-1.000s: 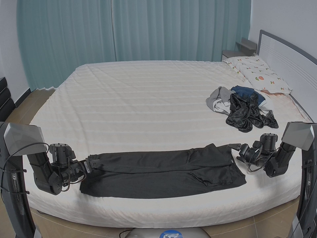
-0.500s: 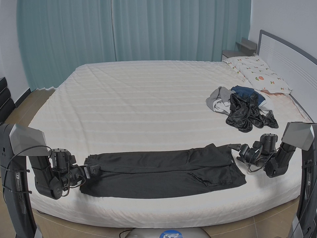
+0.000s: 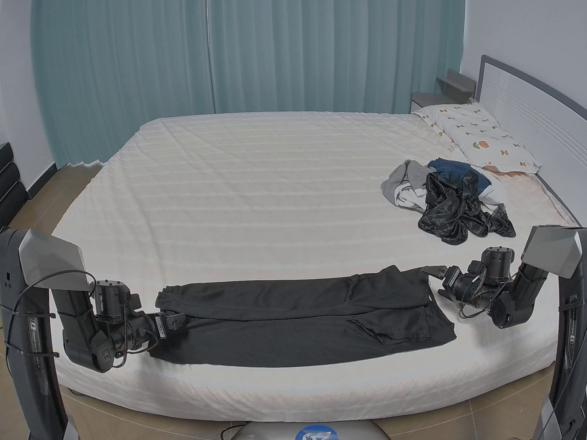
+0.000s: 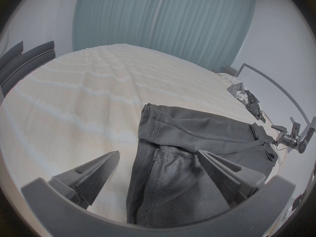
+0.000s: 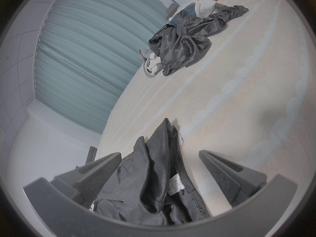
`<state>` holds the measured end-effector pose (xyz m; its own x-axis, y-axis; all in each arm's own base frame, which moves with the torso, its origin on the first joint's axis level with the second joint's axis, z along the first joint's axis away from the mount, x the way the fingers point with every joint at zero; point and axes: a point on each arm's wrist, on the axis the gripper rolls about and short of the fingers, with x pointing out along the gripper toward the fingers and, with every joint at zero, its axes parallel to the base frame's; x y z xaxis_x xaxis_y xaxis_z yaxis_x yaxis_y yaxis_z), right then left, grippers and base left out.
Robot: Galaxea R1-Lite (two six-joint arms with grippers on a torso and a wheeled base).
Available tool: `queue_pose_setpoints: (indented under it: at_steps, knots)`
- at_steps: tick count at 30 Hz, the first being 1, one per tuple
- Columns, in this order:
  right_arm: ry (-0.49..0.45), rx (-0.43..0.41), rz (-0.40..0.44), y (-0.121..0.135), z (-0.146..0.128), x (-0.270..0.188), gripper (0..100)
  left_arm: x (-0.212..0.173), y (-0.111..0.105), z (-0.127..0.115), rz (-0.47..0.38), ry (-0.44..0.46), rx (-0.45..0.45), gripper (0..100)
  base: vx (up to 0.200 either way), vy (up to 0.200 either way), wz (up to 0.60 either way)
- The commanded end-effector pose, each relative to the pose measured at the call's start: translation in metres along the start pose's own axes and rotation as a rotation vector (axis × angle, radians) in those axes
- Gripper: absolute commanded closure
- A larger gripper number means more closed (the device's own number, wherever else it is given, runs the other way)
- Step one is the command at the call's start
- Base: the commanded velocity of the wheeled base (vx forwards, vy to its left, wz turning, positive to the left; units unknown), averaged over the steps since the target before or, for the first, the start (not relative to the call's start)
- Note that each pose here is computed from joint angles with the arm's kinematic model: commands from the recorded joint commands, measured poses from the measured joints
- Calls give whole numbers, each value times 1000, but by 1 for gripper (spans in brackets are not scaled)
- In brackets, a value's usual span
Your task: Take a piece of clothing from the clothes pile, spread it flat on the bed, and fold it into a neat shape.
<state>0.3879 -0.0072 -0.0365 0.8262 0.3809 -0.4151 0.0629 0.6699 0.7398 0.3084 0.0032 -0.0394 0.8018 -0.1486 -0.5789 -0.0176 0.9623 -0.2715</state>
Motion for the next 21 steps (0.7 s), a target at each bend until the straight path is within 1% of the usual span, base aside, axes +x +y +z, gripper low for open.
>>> queue_pose_setpoints:
  at_steps: [1,6,21]
  knots:
    - [1,1,-1,-1,0,0,0,0,5,1,12,-4,-9,100,0,0,0]
    - [1,1,-1,-1,0,0,0,-2,10,5,27,-19,-18,100,0,0,0]
    - [1,1,-1,-1,0,0,0,-1,17,7,51,-31,-24,100,0,0,0]
